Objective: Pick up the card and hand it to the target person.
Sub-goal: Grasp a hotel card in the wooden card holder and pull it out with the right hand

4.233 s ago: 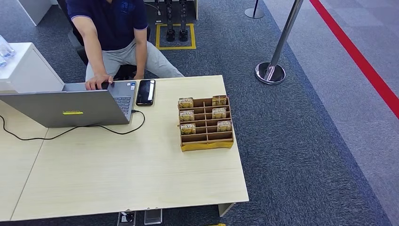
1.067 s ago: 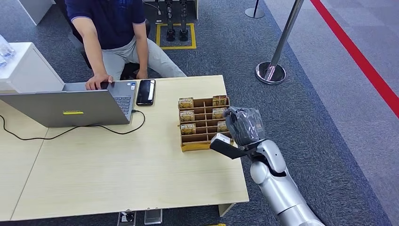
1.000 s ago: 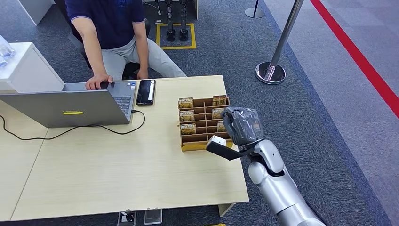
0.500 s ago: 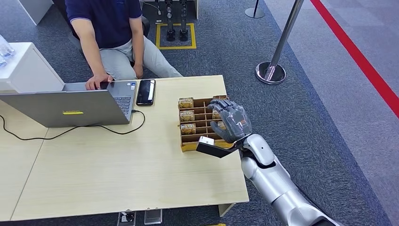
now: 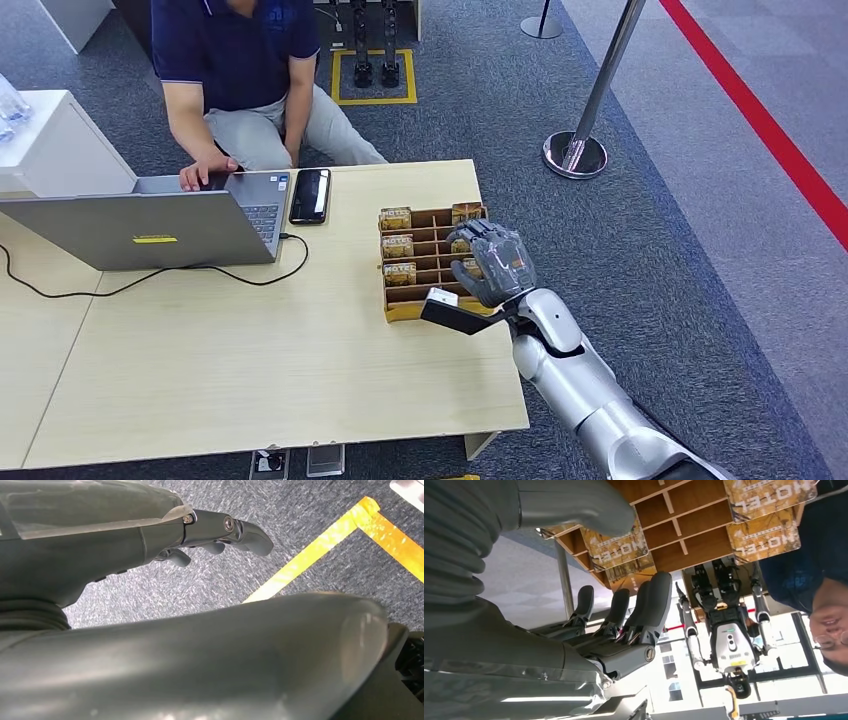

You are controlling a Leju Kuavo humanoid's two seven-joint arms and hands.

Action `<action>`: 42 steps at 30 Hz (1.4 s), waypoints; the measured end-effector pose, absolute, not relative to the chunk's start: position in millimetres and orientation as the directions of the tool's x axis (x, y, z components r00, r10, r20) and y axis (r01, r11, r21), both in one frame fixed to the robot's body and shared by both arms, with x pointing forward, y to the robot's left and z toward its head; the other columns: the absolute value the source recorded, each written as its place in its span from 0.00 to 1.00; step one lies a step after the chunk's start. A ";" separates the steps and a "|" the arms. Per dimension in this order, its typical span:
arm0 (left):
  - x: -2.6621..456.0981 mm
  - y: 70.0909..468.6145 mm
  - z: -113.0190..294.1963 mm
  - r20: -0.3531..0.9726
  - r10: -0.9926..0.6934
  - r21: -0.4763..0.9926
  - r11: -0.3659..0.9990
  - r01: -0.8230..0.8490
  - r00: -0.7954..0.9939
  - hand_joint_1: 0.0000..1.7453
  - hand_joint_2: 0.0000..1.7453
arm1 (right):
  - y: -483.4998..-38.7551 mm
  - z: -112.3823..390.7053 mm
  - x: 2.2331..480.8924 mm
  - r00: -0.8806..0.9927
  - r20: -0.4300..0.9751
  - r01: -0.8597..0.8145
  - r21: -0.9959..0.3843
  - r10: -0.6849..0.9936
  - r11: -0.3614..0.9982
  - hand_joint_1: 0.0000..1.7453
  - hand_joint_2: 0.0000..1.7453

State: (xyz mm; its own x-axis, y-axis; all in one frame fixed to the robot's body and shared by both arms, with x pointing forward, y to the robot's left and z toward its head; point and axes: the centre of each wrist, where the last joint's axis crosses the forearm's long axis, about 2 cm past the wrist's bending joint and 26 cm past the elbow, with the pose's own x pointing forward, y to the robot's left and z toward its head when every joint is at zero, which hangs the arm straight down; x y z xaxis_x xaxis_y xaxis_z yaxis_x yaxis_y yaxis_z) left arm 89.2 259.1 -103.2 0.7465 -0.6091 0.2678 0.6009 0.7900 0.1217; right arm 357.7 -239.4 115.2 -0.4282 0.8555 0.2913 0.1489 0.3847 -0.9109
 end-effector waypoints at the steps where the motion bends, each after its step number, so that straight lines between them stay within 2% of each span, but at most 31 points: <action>1: 89.2 259.1 -103.2 0.268 -0.610 0.121 0.789 0.602 0.746 0.00 0.00 | -240.3 114.3 357.1 -0.423 0.291 0.149 -0.912 0.858 0.382 0.41 1.00; 4: 89.2 259.0 -103.2 0.266 -0.615 0.120 0.785 0.608 0.742 0.00 0.00 | -243.9 110.0 353.7 -0.403 0.284 0.149 -0.918 0.870 0.369 0.36 1.00; 6: 89.1 259.0 -103.2 0.266 -0.617 0.118 0.783 0.610 0.741 0.00 0.00 | -246.6 106.5 350.6 -0.388 0.273 0.151 -0.923 0.880 0.353 0.36 1.00; 10: 89.2 258.9 -103.2 0.265 -0.621 0.113 0.780 0.615 0.738 0.00 0.00 | -252.0 101.6 344.5 -0.358 0.233 0.171 -0.936 0.904 0.309 0.45 1.00; 12: 89.3 258.8 -103.2 0.264 -0.624 0.112 0.777 0.619 0.735 0.00 0.00 | -254.4 99.9 341.4 -0.346 0.213 0.183 -0.940 0.914 0.288 0.45 1.00; 17: 89.7 258.8 -103.1 0.264 -0.629 0.113 0.773 0.624 0.731 0.00 0.00 | -257.5 96.0 334.6 -0.333 0.192 0.190 -0.945 0.923 0.265 0.63 1.00; 19: 89.8 258.8 -103.1 0.264 -0.630 0.113 0.773 0.625 0.731 0.00 0.00 | -257.5 95.0 333.2 -0.333 0.186 0.189 -0.947 0.924 0.259 0.68 1.00; 21: 89.9 258.8 -103.1 0.264 -0.630 0.114 0.772 0.625 0.730 0.00 0.00 | -257.5 94.7 332.9 -0.334 0.182 0.187 -0.949 0.925 0.254 0.64 1.00; 25: 90.1 258.9 -103.0 0.264 -0.630 0.115 0.772 0.625 0.730 0.00 0.00 | -257.7 94.8 333.1 -0.337 0.179 0.187 -0.949 0.924 0.252 0.48 1.00; 31: 90.4 258.9 -103.0 0.263 -0.631 0.116 0.771 0.626 0.729 0.00 0.00 | -257.1 95.8 333.5 -0.347 0.179 0.193 -0.947 0.921 0.257 0.35 1.00; 42: 90.3 258.7 -103.0 0.260 -0.632 0.116 0.771 0.626 0.730 0.00 0.00 | -255.0 99.8 336.9 -0.352 0.190 0.208 -0.939 0.916 0.275 0.36 1.00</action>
State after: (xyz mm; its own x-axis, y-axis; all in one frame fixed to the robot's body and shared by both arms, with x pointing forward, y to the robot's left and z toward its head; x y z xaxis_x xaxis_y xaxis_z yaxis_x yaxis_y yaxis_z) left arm 90.3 258.7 -103.0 0.7303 -0.6319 0.2596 0.6258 0.7712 0.1165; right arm 336.9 -255.0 99.8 -0.3525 0.9163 0.1902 0.2083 0.2750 -0.9386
